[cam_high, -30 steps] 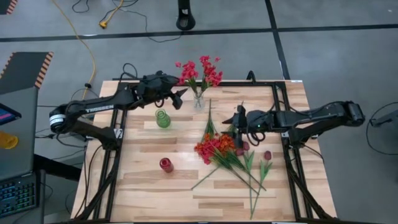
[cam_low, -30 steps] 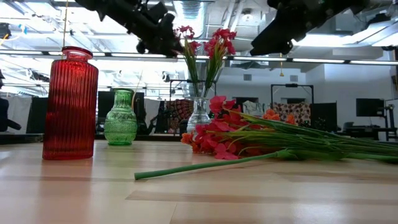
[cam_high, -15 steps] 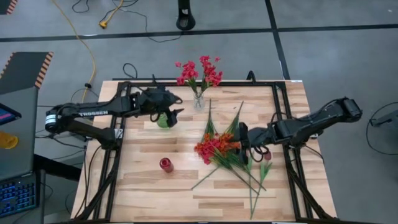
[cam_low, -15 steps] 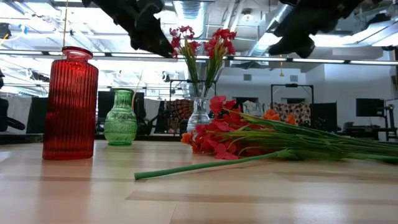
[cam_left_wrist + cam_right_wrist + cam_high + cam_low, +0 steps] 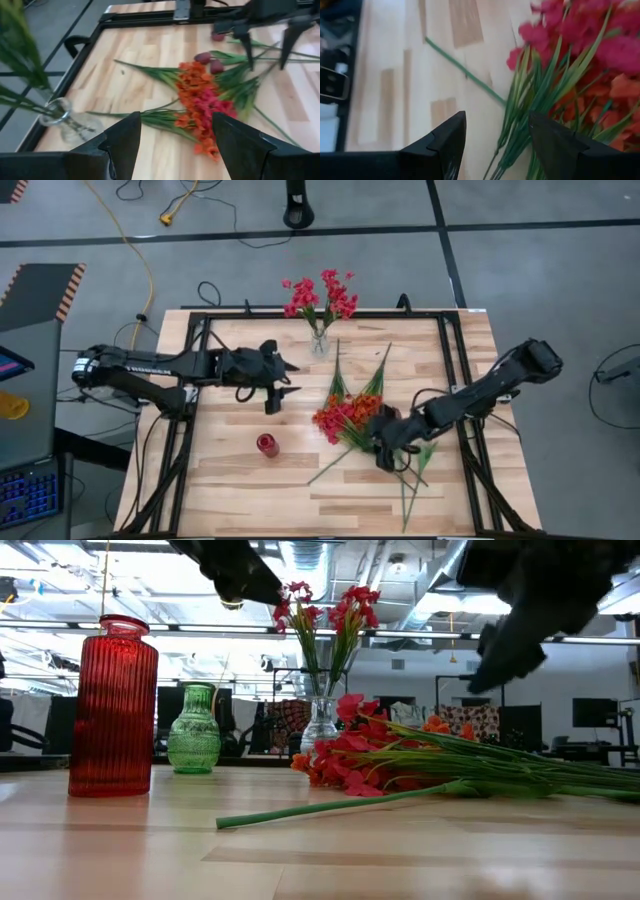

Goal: Sort flowers into vase by color
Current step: Put the red flower into the vase

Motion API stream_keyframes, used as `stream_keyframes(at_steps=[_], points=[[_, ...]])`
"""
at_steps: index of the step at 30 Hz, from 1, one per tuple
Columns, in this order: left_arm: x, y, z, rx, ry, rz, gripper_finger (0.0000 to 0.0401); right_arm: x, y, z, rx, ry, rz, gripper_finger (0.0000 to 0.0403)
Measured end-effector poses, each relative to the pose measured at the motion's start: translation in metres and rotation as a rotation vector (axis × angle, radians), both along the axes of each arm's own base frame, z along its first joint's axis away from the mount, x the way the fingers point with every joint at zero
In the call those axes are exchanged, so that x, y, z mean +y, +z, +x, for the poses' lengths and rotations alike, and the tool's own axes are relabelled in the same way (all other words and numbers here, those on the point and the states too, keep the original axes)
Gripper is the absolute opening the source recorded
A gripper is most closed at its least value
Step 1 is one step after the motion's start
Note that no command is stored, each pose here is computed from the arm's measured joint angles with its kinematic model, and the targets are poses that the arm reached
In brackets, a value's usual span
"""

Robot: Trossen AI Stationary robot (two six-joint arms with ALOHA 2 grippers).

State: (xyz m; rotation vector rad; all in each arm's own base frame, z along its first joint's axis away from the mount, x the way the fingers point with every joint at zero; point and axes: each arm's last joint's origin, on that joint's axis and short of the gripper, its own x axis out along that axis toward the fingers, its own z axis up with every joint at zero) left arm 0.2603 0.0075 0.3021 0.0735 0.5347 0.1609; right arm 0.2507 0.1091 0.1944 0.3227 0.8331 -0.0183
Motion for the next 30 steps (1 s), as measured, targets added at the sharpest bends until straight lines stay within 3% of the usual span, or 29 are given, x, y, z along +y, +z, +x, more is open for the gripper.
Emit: stream_keyframes(at_steps=[18,30], points=[[-0.015,0.000,0.000,-0.006,-0.039,-0.013,0.0233,0.005,-0.044,0.011,0.153,-0.004,-0.070,0.0240],[-0.014,0.000,0.000,-0.007,-0.035,-0.020,0.0233,0.004,-0.049,0.010,0.183,-0.040,-0.062,0.0225]])
